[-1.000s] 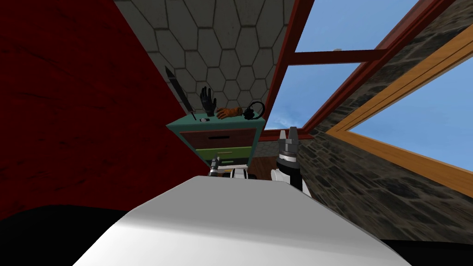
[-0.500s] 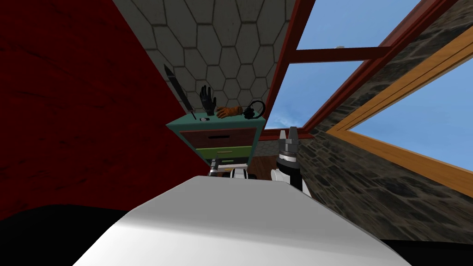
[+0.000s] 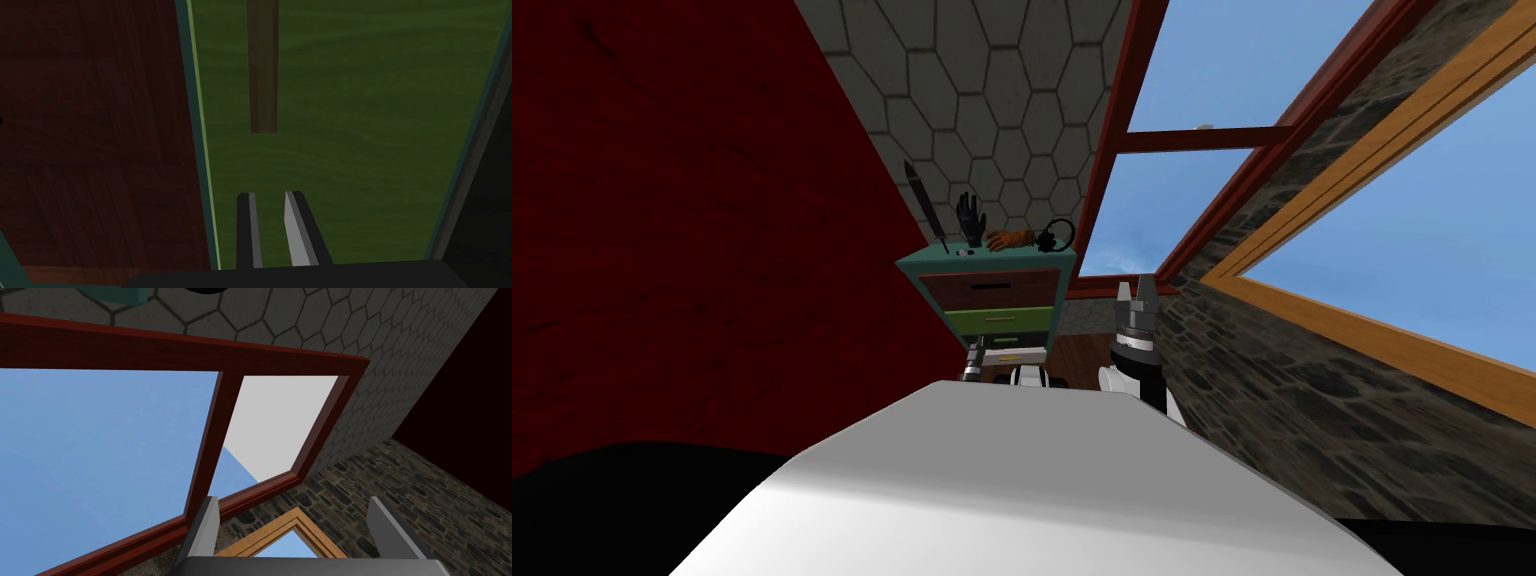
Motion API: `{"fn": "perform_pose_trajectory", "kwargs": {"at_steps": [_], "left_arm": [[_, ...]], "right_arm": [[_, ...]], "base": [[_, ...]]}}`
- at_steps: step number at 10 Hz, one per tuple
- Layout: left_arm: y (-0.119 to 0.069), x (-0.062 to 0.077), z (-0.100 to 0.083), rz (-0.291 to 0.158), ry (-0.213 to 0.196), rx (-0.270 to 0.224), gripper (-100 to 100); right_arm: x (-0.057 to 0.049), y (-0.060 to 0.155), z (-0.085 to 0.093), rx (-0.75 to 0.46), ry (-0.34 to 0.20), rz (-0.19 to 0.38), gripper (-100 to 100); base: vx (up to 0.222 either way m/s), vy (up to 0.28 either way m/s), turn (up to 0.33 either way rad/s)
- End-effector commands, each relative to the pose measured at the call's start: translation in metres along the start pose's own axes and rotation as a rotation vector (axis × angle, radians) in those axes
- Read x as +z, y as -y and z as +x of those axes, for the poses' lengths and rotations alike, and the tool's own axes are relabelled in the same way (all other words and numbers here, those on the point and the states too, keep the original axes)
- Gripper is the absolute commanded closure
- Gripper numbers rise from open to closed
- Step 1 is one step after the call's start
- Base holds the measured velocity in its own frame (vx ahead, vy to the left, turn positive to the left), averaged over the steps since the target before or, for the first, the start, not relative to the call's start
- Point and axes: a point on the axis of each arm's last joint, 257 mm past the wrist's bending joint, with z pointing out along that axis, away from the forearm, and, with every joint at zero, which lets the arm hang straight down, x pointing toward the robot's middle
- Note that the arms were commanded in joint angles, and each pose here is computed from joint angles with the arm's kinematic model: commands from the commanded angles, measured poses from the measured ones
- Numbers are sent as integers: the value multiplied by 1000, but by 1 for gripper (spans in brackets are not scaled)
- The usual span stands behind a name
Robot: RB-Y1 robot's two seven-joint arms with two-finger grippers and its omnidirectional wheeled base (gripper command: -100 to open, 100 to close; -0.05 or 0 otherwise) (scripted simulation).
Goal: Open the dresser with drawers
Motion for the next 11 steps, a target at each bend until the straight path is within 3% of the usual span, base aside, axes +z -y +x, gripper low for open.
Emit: {"fn": "perform_pose_trajectory", "kwargs": {"at_steps": [1, 4, 6, 11], "left_arm": [[0, 0, -18, -4, -22, 53, -100], [1, 2, -37, -10, -43, 108, -100], [3, 16, -36, -12, -36, 101, -100], [3, 19, 3, -6, 6, -12, -100]], "right_arm": [[0, 0, 0, 0, 0, 0, 0], [0, 0, 0, 0, 0, 0, 0], [0, 0, 0, 0, 0, 0, 0], [0, 0, 0, 0, 0, 0, 0]], "base": [[21, 5, 2], [25, 2, -1], [123, 18, -9], [48, 1, -1]]}}
